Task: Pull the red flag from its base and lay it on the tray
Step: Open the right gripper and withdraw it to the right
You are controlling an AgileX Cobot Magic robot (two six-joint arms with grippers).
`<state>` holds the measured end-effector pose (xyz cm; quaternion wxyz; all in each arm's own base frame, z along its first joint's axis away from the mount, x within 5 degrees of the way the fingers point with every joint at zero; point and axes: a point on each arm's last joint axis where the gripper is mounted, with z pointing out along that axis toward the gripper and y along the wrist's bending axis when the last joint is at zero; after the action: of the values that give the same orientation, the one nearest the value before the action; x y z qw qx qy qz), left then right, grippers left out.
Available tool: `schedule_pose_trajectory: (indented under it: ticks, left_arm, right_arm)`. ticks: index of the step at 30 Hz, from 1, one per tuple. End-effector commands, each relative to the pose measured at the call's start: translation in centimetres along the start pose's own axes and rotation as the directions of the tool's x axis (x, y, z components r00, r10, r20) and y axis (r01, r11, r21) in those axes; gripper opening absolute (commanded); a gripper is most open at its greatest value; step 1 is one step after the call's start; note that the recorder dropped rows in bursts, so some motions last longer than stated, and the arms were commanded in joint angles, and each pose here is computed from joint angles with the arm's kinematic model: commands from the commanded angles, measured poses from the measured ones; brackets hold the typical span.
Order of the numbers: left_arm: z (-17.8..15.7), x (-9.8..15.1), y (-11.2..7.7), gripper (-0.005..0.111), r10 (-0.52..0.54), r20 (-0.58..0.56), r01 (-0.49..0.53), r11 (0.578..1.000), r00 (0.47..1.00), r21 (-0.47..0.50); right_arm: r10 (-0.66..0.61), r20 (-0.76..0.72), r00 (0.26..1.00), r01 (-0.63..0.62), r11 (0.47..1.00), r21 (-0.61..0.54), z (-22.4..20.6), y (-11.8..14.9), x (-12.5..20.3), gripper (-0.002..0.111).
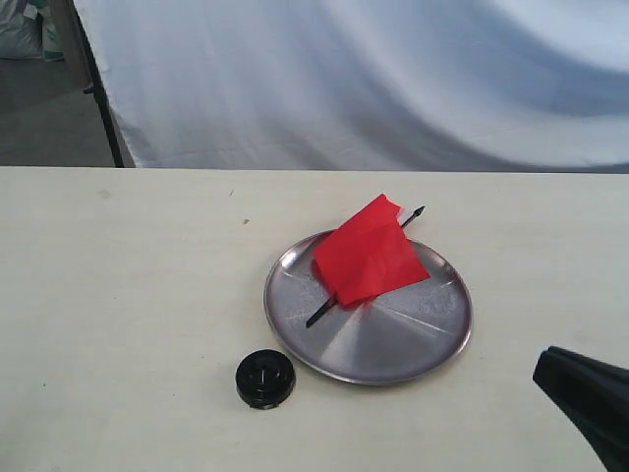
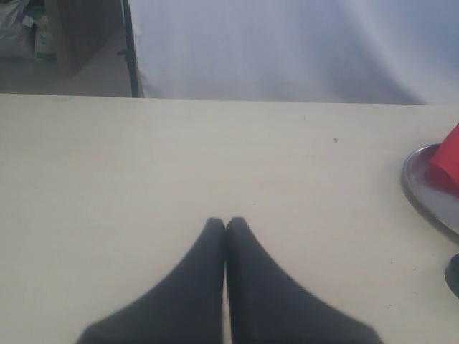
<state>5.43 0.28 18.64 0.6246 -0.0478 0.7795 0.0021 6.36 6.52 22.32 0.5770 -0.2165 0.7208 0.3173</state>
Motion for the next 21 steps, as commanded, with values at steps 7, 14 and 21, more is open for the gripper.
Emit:
schedule_pose_trajectory:
  ticks: [7,14,21]
  left_arm:
    - [0.02,0.06,0.02,0.000,-0.008,0.005,0.008,1.000,1.000,-0.002]
    - [0.02,0.06,0.02,0.000,-0.008,0.005,0.008,1.000,1.000,-0.002]
    - [0.02,0.06,0.02,0.000,-0.008,0.005,0.008,1.000,1.000,-0.002]
  right_arm:
    - [0.013,-0.022,1.000,-0.013,1.000,-0.001,-0.25,-0.38,1.44,-0.001]
    - [0.013,-0.022,1.000,-0.013,1.000,-0.001,-0.25,-0.38,1.44,-0.001]
    - [0.013,-0.022,1.000,-0.013,1.000,-0.001,-0.25,-0.38,1.44,-0.001]
